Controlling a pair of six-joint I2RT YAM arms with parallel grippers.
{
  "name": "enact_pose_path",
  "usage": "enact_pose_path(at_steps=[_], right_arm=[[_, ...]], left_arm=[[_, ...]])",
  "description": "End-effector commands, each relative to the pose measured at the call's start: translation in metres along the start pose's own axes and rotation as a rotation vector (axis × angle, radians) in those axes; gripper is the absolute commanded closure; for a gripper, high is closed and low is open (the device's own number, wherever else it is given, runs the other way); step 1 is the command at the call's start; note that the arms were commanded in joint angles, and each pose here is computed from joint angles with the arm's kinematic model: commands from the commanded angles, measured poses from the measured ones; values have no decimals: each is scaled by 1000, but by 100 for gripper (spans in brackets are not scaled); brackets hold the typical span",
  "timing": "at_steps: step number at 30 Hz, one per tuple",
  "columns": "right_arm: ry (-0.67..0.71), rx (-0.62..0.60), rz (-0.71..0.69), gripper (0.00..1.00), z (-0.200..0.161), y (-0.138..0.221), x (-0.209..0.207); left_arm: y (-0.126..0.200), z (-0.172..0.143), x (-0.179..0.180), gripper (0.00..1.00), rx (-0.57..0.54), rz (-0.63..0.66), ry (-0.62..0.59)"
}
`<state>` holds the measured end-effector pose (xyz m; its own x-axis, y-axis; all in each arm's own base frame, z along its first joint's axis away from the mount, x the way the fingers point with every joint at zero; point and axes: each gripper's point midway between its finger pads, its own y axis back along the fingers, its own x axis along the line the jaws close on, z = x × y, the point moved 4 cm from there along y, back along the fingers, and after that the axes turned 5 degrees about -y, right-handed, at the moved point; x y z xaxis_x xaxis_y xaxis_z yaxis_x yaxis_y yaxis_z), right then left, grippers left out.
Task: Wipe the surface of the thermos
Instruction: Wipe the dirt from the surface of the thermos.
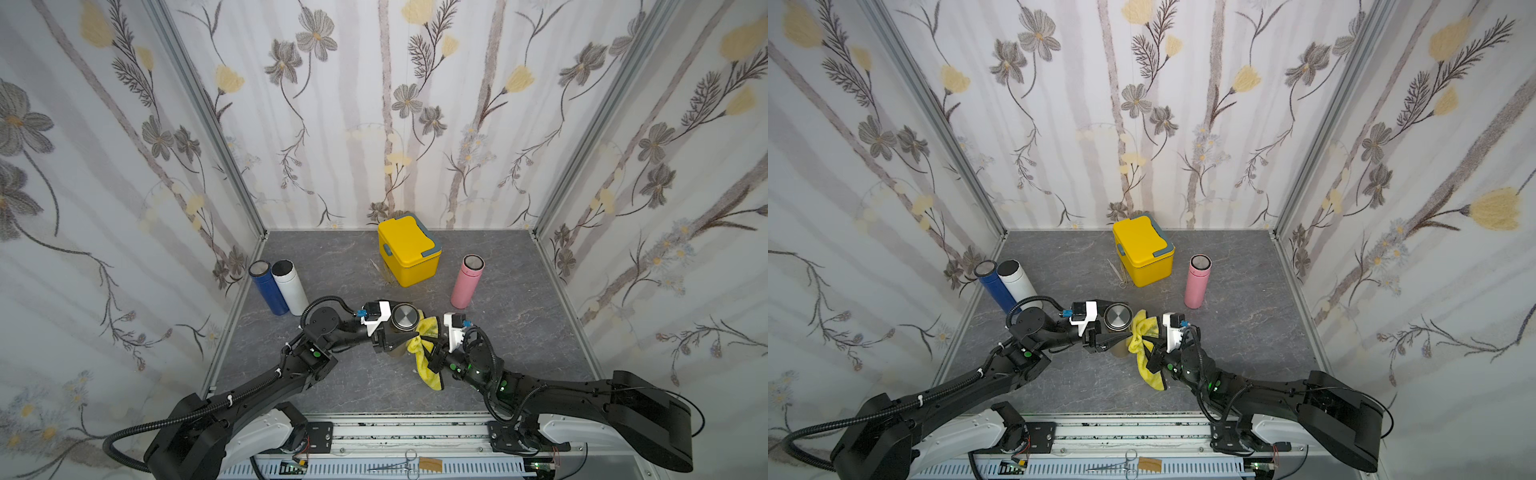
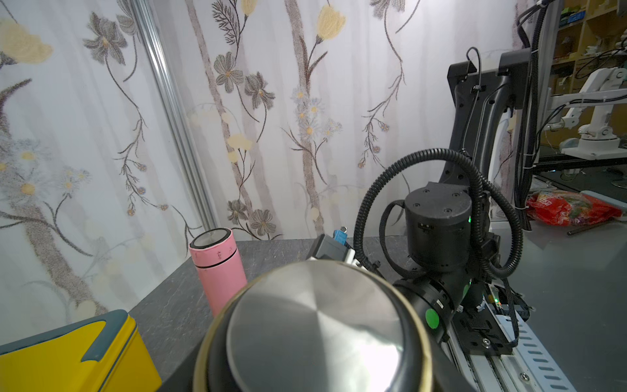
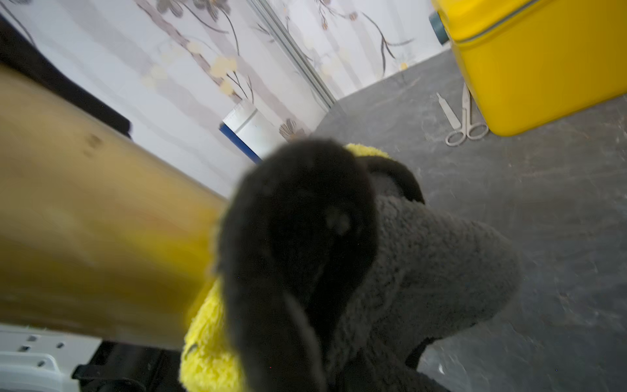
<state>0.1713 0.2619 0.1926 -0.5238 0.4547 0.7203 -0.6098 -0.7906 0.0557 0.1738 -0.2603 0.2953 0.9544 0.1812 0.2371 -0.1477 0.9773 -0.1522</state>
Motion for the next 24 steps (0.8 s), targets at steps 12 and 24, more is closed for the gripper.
enact_pose_path(at_steps=[12, 24], right_arm=[[-41, -9, 39, 100, -9, -1, -4], [46, -117, 107, 100, 41, 10, 40]], left_arm=[[2, 14, -2, 100, -81, 3, -99], [7, 8, -19, 100, -110, -62, -219]])
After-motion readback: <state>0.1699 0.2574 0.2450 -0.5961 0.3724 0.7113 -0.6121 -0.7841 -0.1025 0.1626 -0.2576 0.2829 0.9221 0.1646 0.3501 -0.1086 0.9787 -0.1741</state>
